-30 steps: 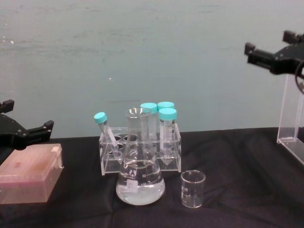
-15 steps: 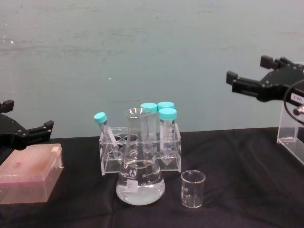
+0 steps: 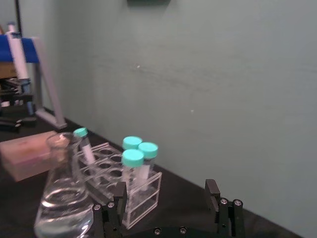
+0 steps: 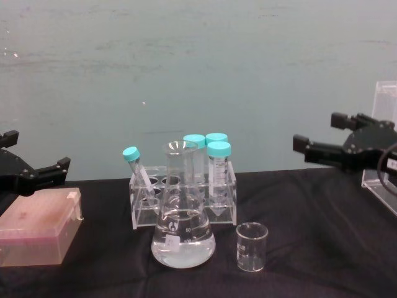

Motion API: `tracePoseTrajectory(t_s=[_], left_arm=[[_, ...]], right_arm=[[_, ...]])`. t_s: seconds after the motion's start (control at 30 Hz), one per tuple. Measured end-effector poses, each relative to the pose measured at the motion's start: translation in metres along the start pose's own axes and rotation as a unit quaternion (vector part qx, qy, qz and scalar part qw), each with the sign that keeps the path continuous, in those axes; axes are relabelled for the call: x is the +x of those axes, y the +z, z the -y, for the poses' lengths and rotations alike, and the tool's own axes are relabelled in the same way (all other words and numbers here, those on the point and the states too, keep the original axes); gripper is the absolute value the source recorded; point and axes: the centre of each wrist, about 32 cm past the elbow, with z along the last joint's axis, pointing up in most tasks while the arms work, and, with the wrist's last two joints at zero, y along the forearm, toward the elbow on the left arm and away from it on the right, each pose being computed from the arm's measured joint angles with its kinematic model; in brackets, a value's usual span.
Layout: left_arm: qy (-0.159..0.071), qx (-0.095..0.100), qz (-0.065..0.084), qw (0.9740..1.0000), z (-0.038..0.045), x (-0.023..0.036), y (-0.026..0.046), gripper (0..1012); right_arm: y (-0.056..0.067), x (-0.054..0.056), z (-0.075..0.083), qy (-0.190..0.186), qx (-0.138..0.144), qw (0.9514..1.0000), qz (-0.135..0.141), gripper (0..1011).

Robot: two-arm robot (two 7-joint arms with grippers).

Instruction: Place the experimental apparatus aside using one hand.

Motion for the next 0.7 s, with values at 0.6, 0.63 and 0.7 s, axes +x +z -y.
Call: tracePoseTrajectory(t_s=[0.6, 0.63, 0.7], left_arm=[[0.0, 0.0, 0.0, 1.0, 0.0, 0.0, 0.0, 1000], [0.0, 0.0, 0.0, 1.0, 0.0, 0.0, 0.0, 1000], [0.0, 0.0, 0.0, 1.0, 0.0, 0.0, 0.0, 1000]], right_arm=[[-0.012, 0.001, 0.007, 0.07, -0.031, 0.9969, -0.02, 1003], [-0.012, 0.001, 0.007, 0.074, -0.031, 0.9966, -0.021, 1003], [-0.013, 0.002, 0.006, 0.079, -0.033, 0.9961, -0.021, 1003]])
